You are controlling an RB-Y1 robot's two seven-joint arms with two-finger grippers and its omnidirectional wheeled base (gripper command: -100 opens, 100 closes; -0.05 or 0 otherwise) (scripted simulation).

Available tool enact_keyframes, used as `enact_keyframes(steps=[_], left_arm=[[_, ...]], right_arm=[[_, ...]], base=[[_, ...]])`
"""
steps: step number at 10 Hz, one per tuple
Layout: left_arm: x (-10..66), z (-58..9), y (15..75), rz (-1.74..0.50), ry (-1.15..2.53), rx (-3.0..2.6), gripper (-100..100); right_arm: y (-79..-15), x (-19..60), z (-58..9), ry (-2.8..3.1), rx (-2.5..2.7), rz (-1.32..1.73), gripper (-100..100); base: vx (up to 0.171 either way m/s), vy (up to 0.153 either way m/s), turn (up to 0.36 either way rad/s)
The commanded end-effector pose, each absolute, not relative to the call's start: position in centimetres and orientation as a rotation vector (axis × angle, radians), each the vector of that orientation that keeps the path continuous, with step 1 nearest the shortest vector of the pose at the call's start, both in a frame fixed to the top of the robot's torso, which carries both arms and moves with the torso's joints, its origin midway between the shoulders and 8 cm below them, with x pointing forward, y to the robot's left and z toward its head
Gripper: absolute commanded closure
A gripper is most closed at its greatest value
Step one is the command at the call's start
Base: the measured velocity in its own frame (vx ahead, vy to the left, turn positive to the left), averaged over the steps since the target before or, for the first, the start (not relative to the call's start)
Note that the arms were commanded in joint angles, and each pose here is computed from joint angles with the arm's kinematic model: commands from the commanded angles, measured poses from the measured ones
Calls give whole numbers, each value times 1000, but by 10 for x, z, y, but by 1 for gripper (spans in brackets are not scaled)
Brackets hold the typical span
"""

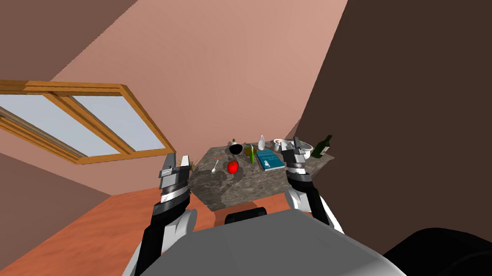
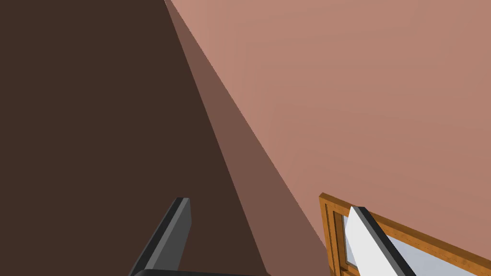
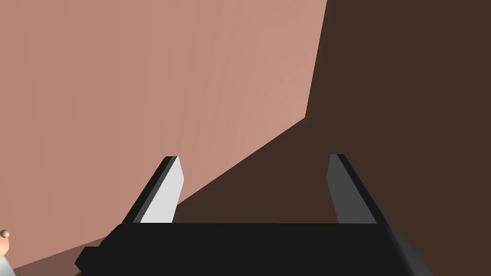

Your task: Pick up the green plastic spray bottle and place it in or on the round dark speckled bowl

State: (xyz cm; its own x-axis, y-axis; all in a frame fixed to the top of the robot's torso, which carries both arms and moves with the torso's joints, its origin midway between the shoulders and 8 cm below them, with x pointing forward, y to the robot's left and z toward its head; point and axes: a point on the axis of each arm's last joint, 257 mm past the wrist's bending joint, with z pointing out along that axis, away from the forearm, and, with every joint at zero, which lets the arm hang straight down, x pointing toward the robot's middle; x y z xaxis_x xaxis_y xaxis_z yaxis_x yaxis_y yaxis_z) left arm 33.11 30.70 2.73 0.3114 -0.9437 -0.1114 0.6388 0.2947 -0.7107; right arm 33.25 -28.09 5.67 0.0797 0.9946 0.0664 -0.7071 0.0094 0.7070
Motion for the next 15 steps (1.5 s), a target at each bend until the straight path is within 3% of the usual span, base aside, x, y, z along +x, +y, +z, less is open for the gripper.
enact_keyframes(steps=[1,15], left_arm=[[331,27,307,-1136,585,-618,0],[331,27,307,-1137,585,-618,0]], right_arm=[[-277,336,52,581,666,1421,-100],[-294,394,-81,1144,592,1017,-100]], base=[[1,16,24],[10,74,52]])
